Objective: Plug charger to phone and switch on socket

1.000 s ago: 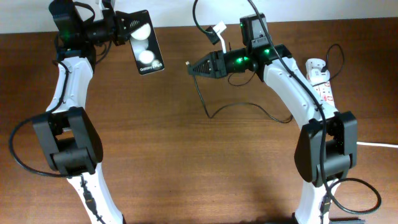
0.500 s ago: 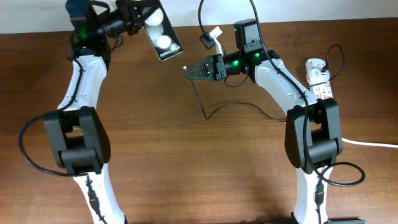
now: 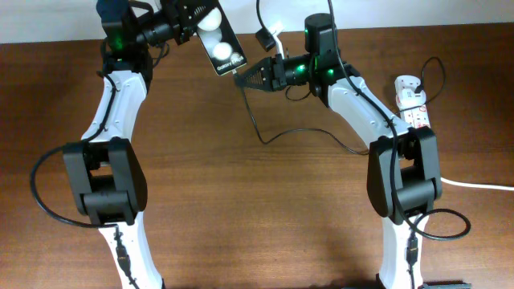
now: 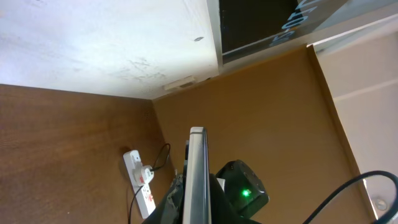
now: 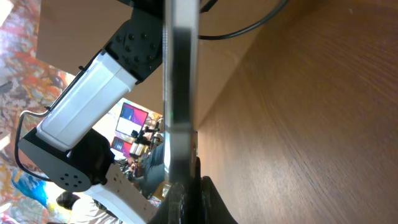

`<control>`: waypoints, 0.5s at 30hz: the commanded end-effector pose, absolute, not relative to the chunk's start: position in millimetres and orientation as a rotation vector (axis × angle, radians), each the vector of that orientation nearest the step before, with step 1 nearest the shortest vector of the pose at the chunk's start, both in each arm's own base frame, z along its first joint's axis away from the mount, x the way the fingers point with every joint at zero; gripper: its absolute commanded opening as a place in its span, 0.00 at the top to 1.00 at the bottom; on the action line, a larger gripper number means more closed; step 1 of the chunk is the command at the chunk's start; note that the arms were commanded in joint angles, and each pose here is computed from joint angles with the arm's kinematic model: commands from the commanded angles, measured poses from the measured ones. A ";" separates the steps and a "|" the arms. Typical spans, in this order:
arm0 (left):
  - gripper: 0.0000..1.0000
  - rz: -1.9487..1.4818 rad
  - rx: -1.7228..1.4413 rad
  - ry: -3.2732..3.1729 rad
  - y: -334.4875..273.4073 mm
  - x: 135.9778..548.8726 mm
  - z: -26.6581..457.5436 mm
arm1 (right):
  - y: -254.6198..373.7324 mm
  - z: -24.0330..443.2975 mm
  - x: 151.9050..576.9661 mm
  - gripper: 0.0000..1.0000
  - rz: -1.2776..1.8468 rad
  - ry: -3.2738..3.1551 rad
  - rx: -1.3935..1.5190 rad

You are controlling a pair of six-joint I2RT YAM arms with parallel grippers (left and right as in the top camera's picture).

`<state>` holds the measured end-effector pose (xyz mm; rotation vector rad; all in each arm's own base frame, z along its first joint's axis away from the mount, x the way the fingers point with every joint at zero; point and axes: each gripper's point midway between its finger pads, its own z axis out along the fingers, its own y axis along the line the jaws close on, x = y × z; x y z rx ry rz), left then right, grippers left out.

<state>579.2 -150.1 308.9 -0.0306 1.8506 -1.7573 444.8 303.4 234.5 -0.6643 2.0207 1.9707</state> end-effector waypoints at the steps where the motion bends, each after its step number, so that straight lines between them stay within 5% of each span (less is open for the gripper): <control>1: 1.00 -1.741 0.035 1.814 -149.8 570.8 333.4 | 314.8 245.3 437.9 0.96 1.967 1.983 -0.726; 15: 1.00 -1.749 0.066 1.829 -132.6 565.9 331.8 | 312.4 247.3 433.9 0.96 1.993 1.971 -0.751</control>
